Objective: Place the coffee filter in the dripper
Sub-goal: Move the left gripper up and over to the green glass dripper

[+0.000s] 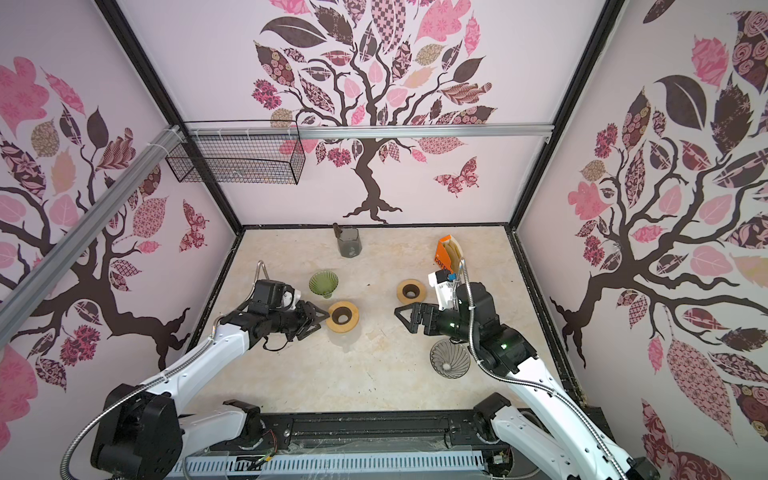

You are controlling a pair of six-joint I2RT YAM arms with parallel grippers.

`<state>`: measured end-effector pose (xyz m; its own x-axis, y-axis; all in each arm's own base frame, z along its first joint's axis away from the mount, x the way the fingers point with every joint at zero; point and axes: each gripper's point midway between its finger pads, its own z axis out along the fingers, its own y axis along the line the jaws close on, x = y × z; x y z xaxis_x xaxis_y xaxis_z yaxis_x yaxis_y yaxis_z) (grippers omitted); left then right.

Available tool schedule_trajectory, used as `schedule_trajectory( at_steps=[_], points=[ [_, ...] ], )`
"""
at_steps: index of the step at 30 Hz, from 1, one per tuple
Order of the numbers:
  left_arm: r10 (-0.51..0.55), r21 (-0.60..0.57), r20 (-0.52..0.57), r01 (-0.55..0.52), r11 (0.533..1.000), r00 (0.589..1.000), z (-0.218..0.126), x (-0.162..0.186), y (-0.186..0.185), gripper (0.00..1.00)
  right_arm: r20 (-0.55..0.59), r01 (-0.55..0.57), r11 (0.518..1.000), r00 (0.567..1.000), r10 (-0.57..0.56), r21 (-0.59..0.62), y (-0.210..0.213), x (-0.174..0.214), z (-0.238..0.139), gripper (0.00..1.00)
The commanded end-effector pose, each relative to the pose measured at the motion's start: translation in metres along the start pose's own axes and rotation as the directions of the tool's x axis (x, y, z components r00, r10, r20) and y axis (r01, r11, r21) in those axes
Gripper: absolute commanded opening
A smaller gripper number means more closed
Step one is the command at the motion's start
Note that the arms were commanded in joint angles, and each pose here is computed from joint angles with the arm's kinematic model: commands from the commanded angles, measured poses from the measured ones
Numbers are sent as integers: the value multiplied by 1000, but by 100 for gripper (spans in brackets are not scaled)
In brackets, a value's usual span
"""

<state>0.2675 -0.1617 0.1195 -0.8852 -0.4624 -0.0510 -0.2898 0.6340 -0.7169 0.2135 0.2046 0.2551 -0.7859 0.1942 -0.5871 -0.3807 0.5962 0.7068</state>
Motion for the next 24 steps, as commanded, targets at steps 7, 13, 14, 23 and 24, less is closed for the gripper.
schedule_trajectory(
  at_steps=[7,13,14,23,24],
  points=[
    [96,-140,184,-70,988,978,-44,-44,-17,95,-100,-69,984,994,53,-166,16,15,17,100],
    [104,-218,246,-49,975,964,-58,-63,-19,98,-294,-209,947,946,133,-245,19,33,42,100],
    [103,-224,254,-46,974,962,-60,-66,-20,98,-304,-199,952,945,123,-232,18,33,42,100],
    [31,-232,344,53,971,939,-76,-88,-16,98,-180,-149,962,978,109,-228,21,19,23,100],
    [-2,-204,348,78,976,938,-77,-91,-14,98,-206,-169,962,971,124,-215,18,23,25,100]
  ],
)
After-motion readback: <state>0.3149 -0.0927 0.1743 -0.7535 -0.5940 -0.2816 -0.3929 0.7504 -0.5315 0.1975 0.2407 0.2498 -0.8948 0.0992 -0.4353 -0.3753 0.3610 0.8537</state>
